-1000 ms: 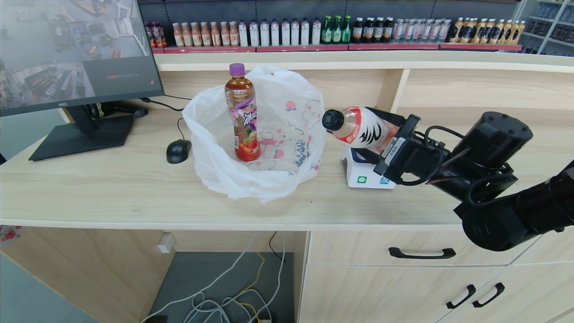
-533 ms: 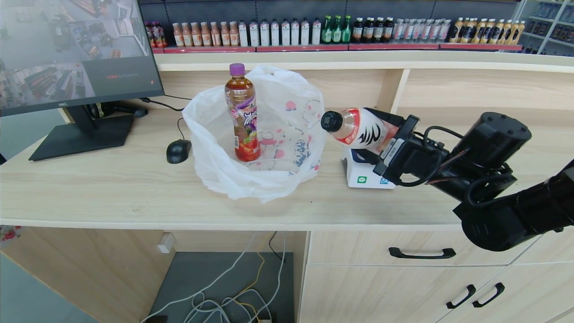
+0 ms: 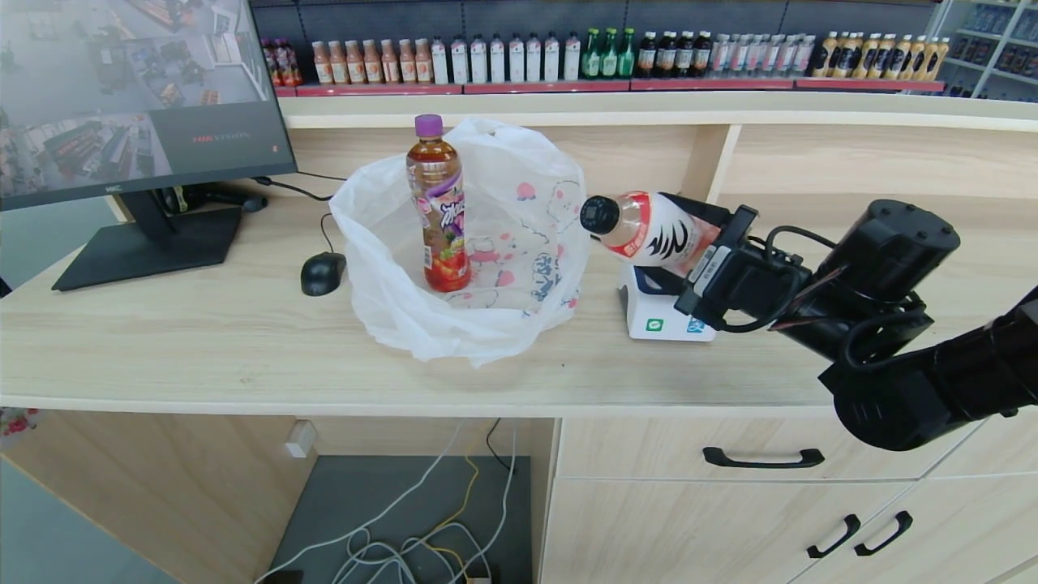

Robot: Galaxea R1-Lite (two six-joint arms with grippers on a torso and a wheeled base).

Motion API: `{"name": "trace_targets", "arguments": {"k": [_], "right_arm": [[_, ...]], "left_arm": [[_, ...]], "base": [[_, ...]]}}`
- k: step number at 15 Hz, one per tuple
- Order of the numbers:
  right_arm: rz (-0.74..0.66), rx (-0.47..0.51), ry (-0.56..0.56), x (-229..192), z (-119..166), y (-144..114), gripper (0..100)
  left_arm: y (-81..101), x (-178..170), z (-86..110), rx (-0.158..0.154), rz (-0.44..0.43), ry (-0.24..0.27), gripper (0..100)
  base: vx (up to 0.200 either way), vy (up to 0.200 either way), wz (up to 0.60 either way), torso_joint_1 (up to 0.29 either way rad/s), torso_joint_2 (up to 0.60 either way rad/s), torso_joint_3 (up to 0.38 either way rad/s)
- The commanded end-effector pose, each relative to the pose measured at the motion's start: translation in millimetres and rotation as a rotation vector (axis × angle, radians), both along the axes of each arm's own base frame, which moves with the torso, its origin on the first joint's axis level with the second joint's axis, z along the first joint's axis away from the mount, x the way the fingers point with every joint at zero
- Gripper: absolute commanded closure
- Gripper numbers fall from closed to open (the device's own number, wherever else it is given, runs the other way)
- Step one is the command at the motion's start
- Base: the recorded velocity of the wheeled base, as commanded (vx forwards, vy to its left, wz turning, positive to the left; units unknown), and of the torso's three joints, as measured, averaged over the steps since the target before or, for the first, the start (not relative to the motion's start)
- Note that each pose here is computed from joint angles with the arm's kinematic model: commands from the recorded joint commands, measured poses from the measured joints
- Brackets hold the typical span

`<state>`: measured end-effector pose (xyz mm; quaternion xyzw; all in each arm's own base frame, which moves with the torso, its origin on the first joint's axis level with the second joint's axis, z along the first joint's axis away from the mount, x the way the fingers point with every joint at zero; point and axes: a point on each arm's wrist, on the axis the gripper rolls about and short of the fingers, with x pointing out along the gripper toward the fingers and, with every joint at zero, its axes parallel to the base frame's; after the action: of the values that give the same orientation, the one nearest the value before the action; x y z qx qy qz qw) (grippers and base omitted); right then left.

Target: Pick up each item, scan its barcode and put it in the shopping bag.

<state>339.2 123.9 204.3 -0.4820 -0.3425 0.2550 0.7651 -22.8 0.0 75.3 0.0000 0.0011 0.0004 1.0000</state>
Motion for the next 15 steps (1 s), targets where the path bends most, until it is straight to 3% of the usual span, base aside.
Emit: {"name": "trace_targets", "arguments": {"k": [1, 5, 15], "right_arm": [[0.002, 0.005, -0.016, -3, 9, -1, 100], [0.009, 0.057, -0.022, -2, 30, 0, 100], [0.086, 0.438, 0.148, -35, 70, -10, 100]], "left_arm": [[0.0, 0, 0.0, 0.0, -0.001, -0.001, 0], [0.0, 0, 0.0, 0.0, 0.001, -0.001, 0], [0.0, 0, 0.0, 0.0, -0.001, -0.001, 0]], "base": [[0.0, 0.0, 0.0, 0.0, 0.0, 0.0], [0.0, 0.0, 0.0, 0.0, 0.0, 0.0], [0.0, 0.0, 0.0, 0.0, 0.0, 0.0]]}}
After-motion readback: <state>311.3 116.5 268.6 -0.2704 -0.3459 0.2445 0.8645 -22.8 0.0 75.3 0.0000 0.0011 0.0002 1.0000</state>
